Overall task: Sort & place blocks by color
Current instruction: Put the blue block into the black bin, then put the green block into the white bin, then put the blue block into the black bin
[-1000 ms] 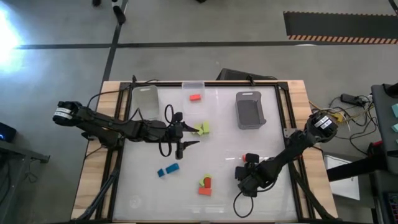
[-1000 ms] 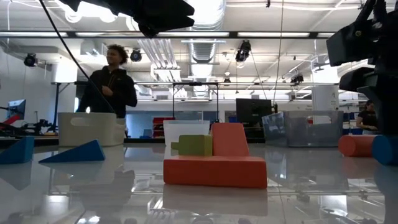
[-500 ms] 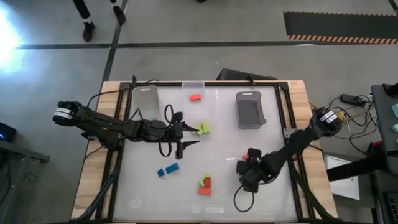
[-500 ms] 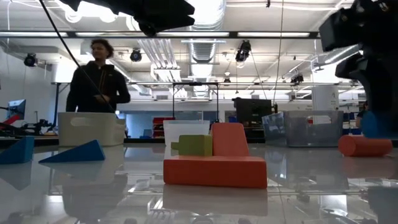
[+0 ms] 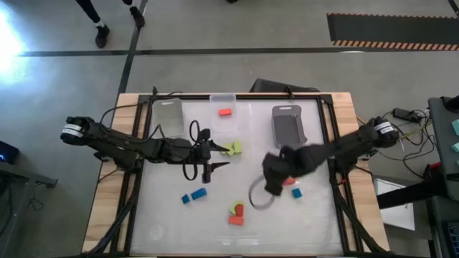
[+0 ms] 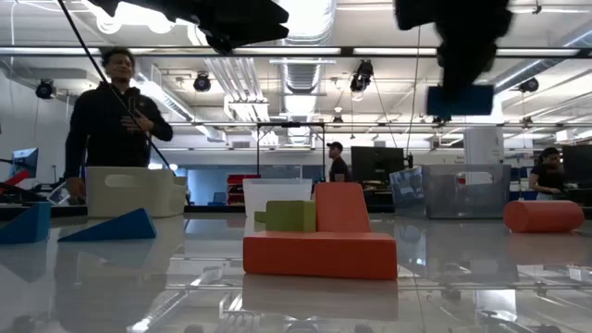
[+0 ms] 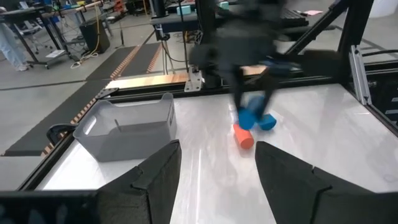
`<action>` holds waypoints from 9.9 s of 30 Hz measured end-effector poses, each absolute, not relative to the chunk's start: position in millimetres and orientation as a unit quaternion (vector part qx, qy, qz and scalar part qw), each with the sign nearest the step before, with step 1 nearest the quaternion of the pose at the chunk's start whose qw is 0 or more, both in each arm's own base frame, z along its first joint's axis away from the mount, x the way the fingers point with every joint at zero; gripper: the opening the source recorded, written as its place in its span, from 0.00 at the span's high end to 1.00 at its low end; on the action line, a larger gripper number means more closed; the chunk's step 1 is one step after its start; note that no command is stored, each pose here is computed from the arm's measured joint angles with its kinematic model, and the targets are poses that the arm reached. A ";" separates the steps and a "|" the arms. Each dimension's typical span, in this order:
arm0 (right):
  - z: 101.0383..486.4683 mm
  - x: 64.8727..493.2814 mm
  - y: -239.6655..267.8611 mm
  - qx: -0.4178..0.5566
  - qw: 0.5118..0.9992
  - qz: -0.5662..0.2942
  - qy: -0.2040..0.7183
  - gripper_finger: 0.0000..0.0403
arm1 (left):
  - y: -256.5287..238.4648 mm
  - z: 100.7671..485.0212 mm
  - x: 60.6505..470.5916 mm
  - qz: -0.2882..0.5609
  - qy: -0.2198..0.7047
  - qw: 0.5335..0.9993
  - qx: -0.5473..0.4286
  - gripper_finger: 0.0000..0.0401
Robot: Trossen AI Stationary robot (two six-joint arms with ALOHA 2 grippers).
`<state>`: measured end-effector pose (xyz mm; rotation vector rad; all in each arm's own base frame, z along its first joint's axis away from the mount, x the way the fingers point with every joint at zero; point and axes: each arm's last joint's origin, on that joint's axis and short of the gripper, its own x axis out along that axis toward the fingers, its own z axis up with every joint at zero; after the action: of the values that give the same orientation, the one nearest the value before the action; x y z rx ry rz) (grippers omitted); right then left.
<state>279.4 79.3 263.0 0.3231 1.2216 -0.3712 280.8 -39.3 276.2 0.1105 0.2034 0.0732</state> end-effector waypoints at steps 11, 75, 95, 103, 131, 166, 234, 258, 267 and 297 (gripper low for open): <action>298.9 281.8 -39.9 0.189 0.715 -0.279 0.612 0.70 | -38.5 283.9 277.7 0.039 0.089 0.992 0.075 0.52; 256.6 206.4 -110.5 0.220 0.790 -0.290 0.494 0.60 | -48.6 259.2 267.6 0.046 0.181 0.978 -0.090 0.52; 264.1 221.1 3.9 0.141 0.956 -0.106 0.236 0.67 | -65.1 235.4 260.7 0.078 0.284 0.933 -0.208 0.52; 257.9 222.4 21.7 0.117 0.960 -0.084 0.241 0.69 | -65.3 215.5 280.6 0.119 0.268 0.951 -0.098 0.52; 253.5 224.0 42.8 0.080 0.965 -0.044 0.245 0.73 | -11.2 134.9 342.2 0.259 0.269 0.928 -0.008 0.52; 253.2 223.9 42.8 0.081 0.965 -0.045 0.246 0.75 | -5.2 120.0 341.2 0.262 0.279 0.923 -0.036 0.52; 252.9 222.2 50.0 0.093 0.963 -0.034 0.249 0.79 | 36.1 264.6 206.5 0.370 0.315 0.874 -0.027 0.68; 252.8 222.2 50.0 0.089 0.964 -0.033 0.249 0.80 | 143.1 207.9 155.6 0.534 0.535 0.643 -0.124 0.72; 252.8 222.2 50.0 0.088 0.964 -0.032 0.249 0.79 | 156.2 183.8 164.0 0.522 0.582 0.612 -0.123 0.67; 252.9 222.2 50.0 0.094 0.964 -0.034 0.248 0.82 | 76.1 236.0 190.7 0.436 0.443 0.774 -0.116 0.50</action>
<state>222.2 50.0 252.9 0.1899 0.5028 -0.0688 190.7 76.1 236.0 -0.2520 0.9601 0.9447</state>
